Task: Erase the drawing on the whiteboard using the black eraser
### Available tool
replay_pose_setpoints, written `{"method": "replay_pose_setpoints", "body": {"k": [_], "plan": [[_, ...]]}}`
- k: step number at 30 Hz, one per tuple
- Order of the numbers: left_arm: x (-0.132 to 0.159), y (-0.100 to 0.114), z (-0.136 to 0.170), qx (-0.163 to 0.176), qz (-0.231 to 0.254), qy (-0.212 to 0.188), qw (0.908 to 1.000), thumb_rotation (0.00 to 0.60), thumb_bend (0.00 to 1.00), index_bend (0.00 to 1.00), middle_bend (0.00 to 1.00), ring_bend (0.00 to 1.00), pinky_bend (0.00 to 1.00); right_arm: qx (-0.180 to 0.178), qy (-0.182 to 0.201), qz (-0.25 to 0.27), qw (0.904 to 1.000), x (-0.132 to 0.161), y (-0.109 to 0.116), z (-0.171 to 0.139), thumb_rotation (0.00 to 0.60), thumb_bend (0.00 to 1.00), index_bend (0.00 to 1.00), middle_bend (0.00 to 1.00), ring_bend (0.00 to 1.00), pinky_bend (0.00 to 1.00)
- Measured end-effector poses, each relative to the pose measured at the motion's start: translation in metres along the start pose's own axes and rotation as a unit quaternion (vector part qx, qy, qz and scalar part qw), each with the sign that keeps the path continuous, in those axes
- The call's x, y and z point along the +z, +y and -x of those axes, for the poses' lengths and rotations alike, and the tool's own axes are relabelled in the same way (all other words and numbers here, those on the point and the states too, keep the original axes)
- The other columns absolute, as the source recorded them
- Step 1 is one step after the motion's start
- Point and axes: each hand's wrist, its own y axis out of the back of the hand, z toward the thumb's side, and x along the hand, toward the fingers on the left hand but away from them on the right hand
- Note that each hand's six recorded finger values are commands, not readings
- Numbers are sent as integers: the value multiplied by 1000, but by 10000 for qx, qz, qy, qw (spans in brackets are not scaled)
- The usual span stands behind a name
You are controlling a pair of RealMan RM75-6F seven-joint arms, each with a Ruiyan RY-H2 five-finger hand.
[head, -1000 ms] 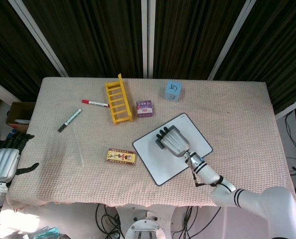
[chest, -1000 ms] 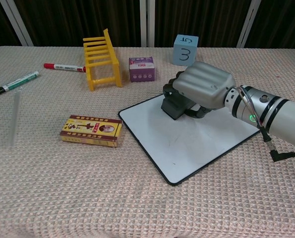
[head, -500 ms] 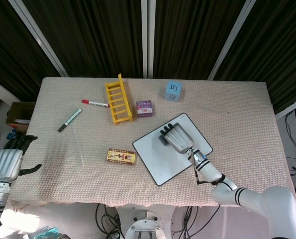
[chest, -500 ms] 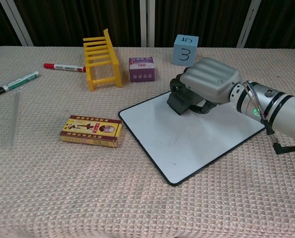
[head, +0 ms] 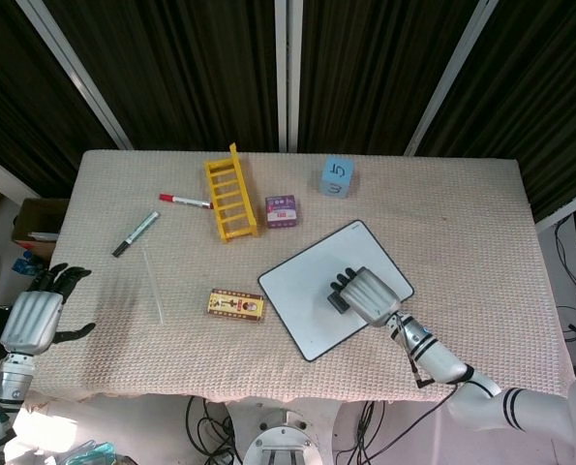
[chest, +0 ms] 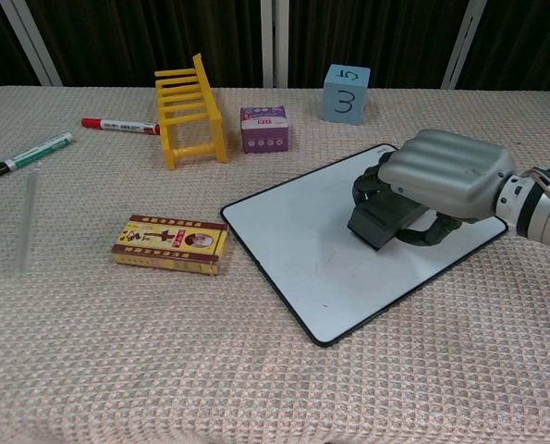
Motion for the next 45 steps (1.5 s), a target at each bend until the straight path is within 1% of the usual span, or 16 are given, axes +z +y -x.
{"method": "replay_pose_setpoints", "body": {"k": [5,9,14,23,31,34,41,45], "plan": [[1,1,-1,22,7,-2,10000,563,109,185,181,118,194,264,242,-116,9993,8,-3,-31,600,418,1000,776,674,770],[3,1,0,31,9,-18,10000,561,110,186,181,117,194,399,444,-267,9979,16,-5,-50,600,418,1000,776,674,770],[3,1,1,42,3,-15,10000,563,109,186,181,117,194,399,536,-267,9974,24,-5,-57,600,418,1000,776,674,771],[-1,4,3,62,-8,33,10000,562,109,186,181,117,194,197,445,-190,9986,26,-2,-43,600,418,1000,776,674,770],[-5,3,3,39,10,70,10000,565,109,186,181,117,194,170,305,-210,9992,20,1,-24,600,423,1000,777,674,770],[-7,3,3,42,7,86,10000,564,109,186,181,117,194,193,216,-155,9995,16,1,-17,600,425,1000,777,674,770],[-12,5,4,61,13,135,9999,559,109,186,181,117,194,365,-1,87,9993,8,-10,0,600,426,1000,778,675,771],[-14,5,3,54,14,154,9999,563,109,186,181,117,194,346,-42,163,9993,7,-11,10,600,426,1000,778,675,771]]}}
